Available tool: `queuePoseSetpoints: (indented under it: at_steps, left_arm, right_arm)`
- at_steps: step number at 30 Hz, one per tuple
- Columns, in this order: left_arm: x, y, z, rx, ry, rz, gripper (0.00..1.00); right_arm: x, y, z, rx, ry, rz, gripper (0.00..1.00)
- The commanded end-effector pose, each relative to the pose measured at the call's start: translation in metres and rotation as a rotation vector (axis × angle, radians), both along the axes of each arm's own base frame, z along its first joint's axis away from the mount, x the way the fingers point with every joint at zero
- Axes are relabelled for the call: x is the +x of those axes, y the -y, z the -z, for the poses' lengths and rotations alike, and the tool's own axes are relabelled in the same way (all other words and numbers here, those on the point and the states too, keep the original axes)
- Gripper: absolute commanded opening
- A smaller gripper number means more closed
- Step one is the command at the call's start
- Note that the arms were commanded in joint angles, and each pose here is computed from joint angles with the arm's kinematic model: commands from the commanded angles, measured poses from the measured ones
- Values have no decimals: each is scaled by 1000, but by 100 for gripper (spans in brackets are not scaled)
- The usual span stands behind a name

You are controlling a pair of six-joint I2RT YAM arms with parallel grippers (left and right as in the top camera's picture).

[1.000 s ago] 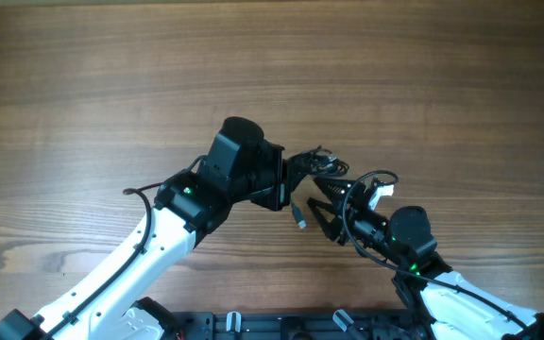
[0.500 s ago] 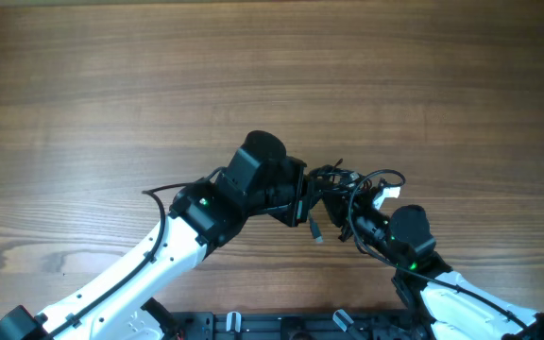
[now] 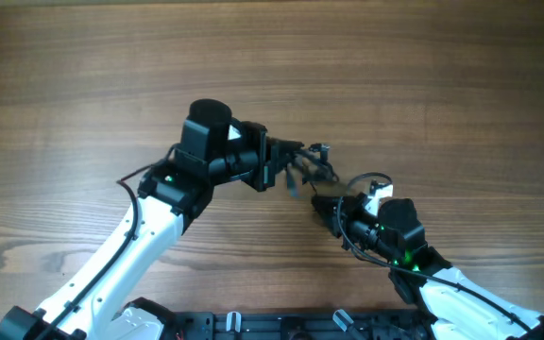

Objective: Untangle cables

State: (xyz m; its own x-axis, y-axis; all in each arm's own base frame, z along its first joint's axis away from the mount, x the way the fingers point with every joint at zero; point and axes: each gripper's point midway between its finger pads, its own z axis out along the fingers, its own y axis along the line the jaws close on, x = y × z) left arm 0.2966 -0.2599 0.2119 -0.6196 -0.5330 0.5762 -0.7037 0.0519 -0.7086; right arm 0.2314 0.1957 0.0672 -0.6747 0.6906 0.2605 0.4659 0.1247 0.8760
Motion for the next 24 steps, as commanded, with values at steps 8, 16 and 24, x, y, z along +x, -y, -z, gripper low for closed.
queuePoseSetpoints:
  at_steps: [8,16,24]
  left_arm:
    - [16,-28,-16,319,793,320,4]
    - [-43,-33,36,453,974,760,4]
    - [-55,-5,-4,211,1076,752,4]
  right_arm:
    - [1,6,4,-63,88,-9,90]
    - [9,-13,-75,-126,683,-175,100]
    - [-5,-19,-52,51,345,-180,100]
